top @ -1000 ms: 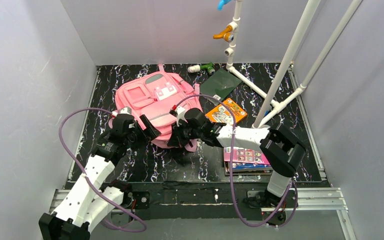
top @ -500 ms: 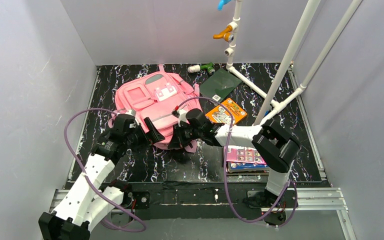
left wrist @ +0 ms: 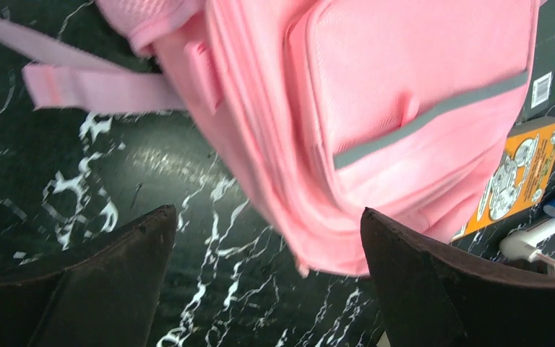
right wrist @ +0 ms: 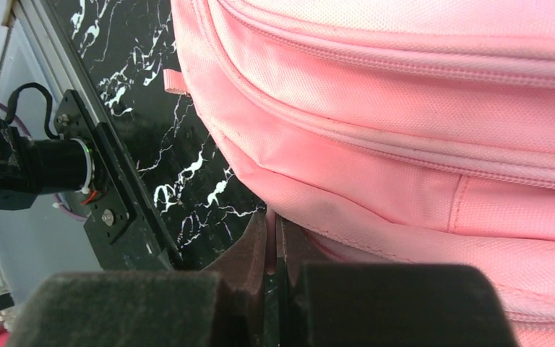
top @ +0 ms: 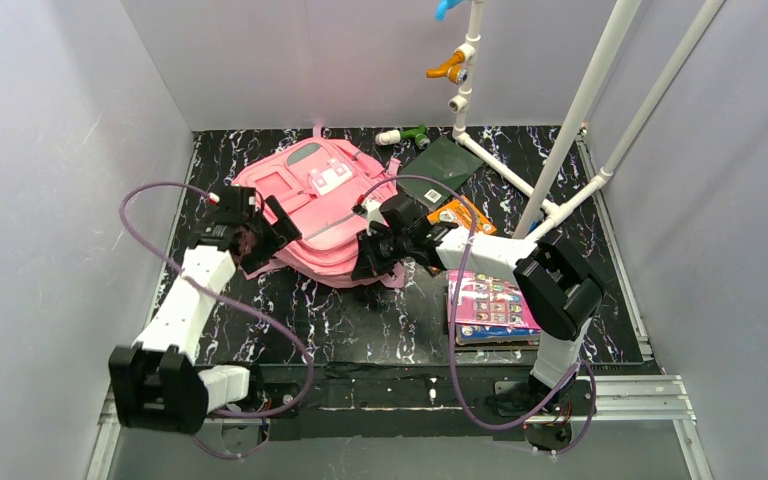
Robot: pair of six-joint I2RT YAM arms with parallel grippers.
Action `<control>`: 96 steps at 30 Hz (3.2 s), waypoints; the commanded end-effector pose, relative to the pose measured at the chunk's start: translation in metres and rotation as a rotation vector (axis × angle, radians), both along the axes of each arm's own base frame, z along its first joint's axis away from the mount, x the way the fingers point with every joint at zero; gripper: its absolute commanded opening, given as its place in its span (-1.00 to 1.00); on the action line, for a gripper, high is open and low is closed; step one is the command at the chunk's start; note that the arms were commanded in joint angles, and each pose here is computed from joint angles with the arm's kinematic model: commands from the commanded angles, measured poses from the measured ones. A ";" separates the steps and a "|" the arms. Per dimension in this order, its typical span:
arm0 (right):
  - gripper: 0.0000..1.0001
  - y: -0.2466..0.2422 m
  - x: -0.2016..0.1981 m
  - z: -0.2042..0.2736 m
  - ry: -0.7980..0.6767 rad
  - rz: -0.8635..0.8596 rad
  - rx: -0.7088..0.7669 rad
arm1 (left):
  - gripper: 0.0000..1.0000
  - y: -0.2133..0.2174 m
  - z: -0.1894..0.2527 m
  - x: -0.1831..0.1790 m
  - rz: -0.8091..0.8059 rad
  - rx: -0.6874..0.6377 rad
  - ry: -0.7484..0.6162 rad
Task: Pack the student bag
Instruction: Unzip the student bag at the center of the board.
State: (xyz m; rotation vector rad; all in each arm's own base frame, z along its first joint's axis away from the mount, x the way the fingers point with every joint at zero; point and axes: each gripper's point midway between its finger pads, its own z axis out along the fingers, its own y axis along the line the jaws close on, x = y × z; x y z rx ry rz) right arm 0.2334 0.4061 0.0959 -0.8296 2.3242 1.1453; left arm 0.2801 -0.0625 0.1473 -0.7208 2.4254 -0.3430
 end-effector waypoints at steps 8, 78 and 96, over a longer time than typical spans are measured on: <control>-0.97 0.002 0.035 0.037 -0.174 -0.009 -0.014 | 0.81 0.015 -0.039 0.081 0.035 -0.079 0.054; -0.97 -0.012 0.104 0.078 -0.294 -0.099 0.136 | 0.32 -0.083 0.040 0.090 -0.562 0.134 -0.408; -0.97 -0.016 0.113 0.080 -0.261 -0.093 0.220 | 0.91 -0.083 -0.051 0.153 -0.565 0.600 -0.167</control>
